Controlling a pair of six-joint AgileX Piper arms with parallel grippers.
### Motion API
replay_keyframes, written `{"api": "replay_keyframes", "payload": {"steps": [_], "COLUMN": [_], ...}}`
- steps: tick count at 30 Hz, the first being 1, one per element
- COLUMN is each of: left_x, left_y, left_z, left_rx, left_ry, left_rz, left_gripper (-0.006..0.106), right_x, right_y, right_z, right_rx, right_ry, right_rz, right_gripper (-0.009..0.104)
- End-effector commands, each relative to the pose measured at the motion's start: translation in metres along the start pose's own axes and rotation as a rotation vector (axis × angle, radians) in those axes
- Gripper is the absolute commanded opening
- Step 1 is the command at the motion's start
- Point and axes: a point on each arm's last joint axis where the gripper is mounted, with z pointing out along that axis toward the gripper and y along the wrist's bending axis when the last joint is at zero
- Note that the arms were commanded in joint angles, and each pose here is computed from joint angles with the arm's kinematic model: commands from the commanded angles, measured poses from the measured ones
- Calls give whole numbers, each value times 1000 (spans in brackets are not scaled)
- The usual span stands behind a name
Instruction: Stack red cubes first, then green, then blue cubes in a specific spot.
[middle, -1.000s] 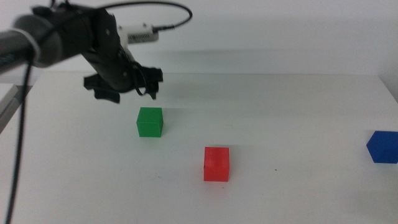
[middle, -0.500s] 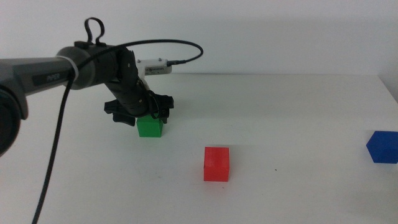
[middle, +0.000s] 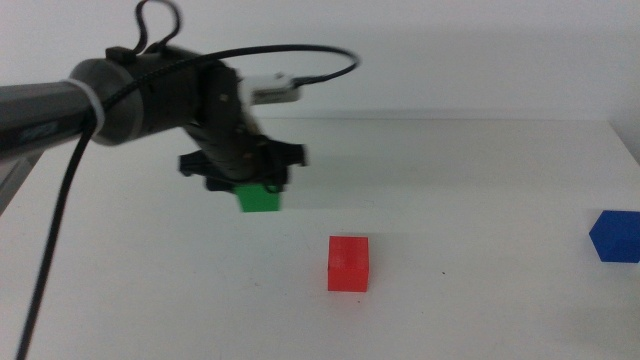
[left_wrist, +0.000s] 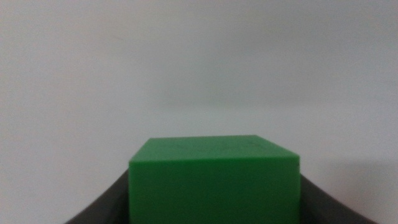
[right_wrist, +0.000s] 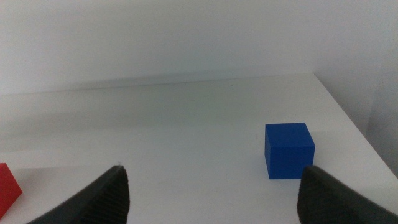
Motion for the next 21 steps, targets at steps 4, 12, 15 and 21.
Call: {"api": "replay_keyframes", "payload": {"steps": [4,12,15,21], "left_x": [46,71,70,70], "left_y": [-66,-107,-109,-114], "left_z": [-45,-27,-16,-2], "left_rx": [-59,-35,-31,-12], "left_ry": [-35,-15,-22,-34], "left_rz": [-78,-43,-27,-14], "left_gripper": [11,16,16,16], "right_x": [0,0,0,0], "right_y": [0,0,0,0], "right_z": [0,0,0,0], "right_rx": [3,3,3,3], "right_ry": [-13,-13,-13,-13], "right_rz": [-15,-15,-15,-15], "right_gripper": [93,93,93,93]}}
